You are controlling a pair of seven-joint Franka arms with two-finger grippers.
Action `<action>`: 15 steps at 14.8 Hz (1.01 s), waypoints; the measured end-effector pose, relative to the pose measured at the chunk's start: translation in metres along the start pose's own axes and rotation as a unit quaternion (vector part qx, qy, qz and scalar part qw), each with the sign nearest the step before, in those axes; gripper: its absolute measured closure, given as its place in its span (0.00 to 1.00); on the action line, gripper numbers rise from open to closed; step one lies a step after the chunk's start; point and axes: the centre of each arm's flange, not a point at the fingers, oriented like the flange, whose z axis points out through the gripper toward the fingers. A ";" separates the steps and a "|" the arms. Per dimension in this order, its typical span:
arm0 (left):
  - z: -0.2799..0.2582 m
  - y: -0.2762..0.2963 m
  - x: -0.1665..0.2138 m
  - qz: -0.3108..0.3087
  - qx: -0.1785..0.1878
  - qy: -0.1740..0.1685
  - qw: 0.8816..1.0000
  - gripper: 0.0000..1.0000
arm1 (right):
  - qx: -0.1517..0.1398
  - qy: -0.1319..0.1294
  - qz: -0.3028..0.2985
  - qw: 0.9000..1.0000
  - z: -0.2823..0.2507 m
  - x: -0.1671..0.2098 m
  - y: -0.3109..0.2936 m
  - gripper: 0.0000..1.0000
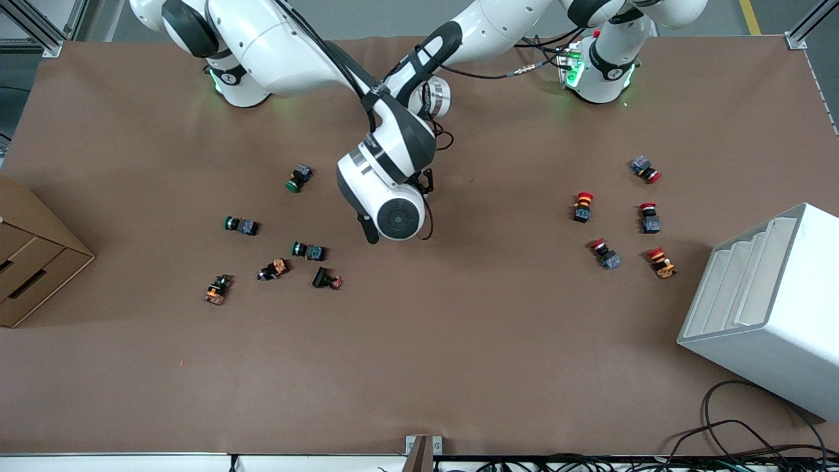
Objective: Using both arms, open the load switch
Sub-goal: 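Lift the right gripper off the handle while the left gripper rises away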
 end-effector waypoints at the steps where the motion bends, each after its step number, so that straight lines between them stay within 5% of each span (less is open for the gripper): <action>1: 0.001 0.001 0.004 -0.003 0.000 0.002 1.000 0.00 | 0.005 -0.003 -0.006 1.000 -0.008 0.007 -0.002 0.00; 4: 0.000 0.006 0.034 -0.029 0.026 -0.013 0.999 0.00 | 0.018 0.009 -0.055 0.998 -0.023 0.047 -0.014 0.00; 8: -0.030 0.022 0.111 -0.059 0.056 -0.055 0.995 0.00 | 0.044 0.046 -0.168 0.984 -0.061 0.112 -0.022 0.00; 15: -0.017 -0.009 0.226 -0.111 0.101 -0.118 0.982 0.00 | 0.077 0.067 -0.326 0.940 -0.144 0.232 -0.002 0.00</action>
